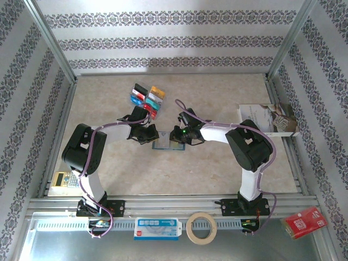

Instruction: Take the credit cards out of the card holder

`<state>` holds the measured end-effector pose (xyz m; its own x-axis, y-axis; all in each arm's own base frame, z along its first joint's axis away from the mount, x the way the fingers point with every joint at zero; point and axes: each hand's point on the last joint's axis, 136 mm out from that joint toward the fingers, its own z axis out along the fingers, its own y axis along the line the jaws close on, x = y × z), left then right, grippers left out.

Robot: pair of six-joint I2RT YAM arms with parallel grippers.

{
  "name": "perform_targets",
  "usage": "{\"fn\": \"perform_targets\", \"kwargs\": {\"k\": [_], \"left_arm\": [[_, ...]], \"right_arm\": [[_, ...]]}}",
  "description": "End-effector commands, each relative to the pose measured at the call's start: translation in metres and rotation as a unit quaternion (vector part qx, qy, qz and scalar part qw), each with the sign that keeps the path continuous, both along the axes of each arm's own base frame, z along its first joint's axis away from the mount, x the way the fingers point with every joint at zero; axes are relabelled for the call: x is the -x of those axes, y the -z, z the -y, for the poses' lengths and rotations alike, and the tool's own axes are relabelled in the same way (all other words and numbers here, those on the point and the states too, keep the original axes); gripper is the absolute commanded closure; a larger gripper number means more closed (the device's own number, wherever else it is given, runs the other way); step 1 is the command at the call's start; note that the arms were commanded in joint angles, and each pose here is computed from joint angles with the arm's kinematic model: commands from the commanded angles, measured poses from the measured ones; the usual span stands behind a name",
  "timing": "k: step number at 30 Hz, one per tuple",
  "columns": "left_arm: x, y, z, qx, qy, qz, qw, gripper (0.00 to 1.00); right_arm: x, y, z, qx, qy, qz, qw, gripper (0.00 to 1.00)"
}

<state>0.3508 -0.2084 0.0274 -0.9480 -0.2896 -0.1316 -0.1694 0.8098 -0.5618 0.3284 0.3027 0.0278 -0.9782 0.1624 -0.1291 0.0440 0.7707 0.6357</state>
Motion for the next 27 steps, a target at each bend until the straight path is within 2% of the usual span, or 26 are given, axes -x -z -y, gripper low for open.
{"fn": "perform_targets", "kwargs": {"k": [1, 9, 27], "left_arm": [[0.019, 0.032, -0.024, -0.052, -0.016, -0.045, 0.998, 0.91], [0.020, 0.033, -0.024, -0.051, -0.016, -0.046, 0.998, 0.91], [0.021, 0.032, -0.024, -0.051, -0.015, -0.045, 0.998, 0.90]], "right_arm": [[-0.006, -0.015, 0.004, -0.007, 0.003, 0.028, 1.000, 0.84], [-0.004, -0.015, -0.012, -0.049, -0.014, 0.013, 0.999, 0.83], [-0.004, 0.005, -0.001, -0.010, 0.005, -0.008, 1.000, 0.83]]}}
